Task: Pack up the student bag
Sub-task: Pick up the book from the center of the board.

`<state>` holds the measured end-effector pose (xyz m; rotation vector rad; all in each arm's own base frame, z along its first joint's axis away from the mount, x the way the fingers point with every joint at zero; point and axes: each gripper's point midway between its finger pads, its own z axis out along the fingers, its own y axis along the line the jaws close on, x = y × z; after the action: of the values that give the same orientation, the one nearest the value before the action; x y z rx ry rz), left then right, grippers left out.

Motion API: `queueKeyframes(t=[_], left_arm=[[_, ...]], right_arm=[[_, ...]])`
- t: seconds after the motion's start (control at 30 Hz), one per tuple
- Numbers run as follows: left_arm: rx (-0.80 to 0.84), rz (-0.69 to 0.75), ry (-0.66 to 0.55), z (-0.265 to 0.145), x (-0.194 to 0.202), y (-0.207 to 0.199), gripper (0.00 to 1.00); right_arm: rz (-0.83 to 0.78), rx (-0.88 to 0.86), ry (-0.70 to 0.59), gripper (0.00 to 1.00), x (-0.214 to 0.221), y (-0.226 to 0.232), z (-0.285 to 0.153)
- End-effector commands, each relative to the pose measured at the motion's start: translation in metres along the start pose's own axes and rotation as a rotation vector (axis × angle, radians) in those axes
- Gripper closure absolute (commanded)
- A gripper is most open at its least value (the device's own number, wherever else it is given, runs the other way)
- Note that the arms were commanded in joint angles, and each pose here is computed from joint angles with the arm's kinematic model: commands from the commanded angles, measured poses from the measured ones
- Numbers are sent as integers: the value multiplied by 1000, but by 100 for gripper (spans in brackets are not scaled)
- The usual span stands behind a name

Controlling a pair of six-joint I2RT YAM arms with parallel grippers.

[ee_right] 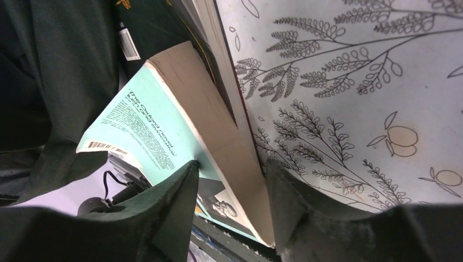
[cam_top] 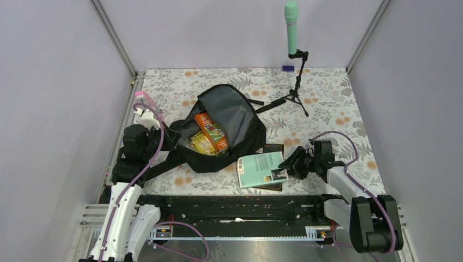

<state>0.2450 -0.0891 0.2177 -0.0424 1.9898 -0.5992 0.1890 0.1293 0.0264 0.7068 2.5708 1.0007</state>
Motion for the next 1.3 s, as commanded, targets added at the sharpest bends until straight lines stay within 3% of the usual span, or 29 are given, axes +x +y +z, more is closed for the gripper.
queueKeyframes(t=[0.0, 0.2, 0.43, 0.97, 1.27], left_arm=[[86, 58, -174, -7, -45, -23, 100], [86, 58, -175, -7, -46, -23, 100], [87, 59, -177, -7, -46, -23, 100], [90, 58, -174, -7, -45, -24, 100], [96, 58, -176, -8, -46, -25, 100]], right_arm=[[18, -21, 52, 55, 11, 1, 0], [24, -54, 53, 85, 11, 11, -5], [24, -153, 18, 99, 4, 43, -22], [-197, -185, -212, 100, -37, 105, -86], [-496, 63, -427, 100, -80, 123, -160]])
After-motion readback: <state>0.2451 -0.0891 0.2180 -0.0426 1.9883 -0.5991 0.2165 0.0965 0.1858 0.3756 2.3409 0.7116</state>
